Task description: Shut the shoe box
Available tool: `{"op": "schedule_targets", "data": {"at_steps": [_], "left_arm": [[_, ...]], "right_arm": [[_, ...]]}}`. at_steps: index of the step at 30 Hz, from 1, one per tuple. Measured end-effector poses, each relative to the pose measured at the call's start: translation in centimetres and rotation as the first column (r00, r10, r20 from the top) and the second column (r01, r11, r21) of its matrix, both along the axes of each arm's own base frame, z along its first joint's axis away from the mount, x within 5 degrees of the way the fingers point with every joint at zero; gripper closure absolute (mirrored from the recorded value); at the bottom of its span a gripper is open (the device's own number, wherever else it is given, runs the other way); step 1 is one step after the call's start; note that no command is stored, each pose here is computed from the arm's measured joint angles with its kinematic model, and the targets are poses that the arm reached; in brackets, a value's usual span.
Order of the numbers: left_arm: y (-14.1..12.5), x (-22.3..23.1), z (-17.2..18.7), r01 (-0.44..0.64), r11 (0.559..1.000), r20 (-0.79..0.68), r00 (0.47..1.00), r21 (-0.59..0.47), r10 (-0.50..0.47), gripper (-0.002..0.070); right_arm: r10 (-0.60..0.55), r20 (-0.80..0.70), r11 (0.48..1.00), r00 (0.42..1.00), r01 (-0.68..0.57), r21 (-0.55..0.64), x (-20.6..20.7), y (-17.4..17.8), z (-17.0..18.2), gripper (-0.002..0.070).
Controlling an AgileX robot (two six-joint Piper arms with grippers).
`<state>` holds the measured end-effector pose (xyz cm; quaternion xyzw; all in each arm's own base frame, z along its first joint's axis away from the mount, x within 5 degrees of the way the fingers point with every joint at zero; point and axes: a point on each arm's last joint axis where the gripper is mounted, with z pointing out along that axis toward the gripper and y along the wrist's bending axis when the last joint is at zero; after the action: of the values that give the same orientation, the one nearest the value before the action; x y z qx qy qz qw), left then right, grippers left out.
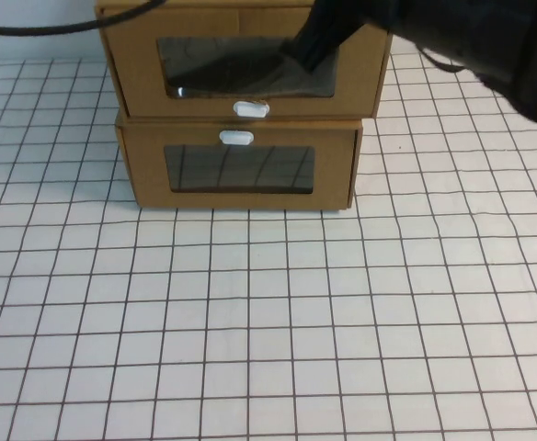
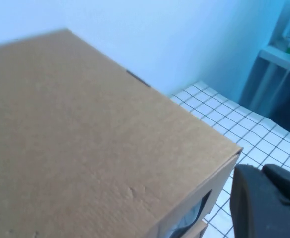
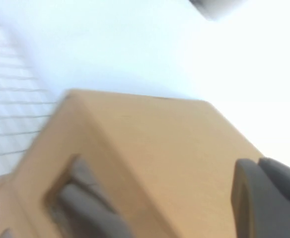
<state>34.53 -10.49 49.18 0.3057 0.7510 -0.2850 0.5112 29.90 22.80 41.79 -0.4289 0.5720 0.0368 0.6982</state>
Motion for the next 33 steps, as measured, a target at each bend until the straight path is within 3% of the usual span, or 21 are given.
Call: {"op": "schedule_targets", "data": {"at_steps": [5,10,15,24,33], "left_arm": [[1.5,-5.4,3.7,-0.084,0.994,0.042,0.996,0.067,0.081,0.0677],[2.8,-10.8,5.2,-0.136,0.981,0.043,0.990,0.136,0.132,0.0677],[3.9,-16.3,5.4,-0.183,0.969,0.060,0.983,0.166,0.176,0.0677],[6.3,-24.9,0.5,-0.343,0.925,0.102,0.939,0.164,0.329,0.0677],[7.7,-30.8,-9.5,-0.436,0.898,0.187,0.889,0.066,0.418,0.0677]], "right_arm": [[-0.168,-0.011,0.977,0.986,0.168,0.129,-2.4,-3.6,3.5,0.0689],[-0.344,0.002,0.916,0.939,0.335,0.222,-4.9,-7.6,6.7,0.0689],[-0.422,-0.006,0.878,0.907,0.410,0.249,-8.1,-10.8,6.8,0.0689],[-0.358,-0.028,0.915,0.933,0.357,0.188,-13.4,-14.0,1.4,0.0689],[-0.199,0.016,0.960,0.980,0.192,0.205,-18.2,-15.8,-2.0,0.0689]]}}
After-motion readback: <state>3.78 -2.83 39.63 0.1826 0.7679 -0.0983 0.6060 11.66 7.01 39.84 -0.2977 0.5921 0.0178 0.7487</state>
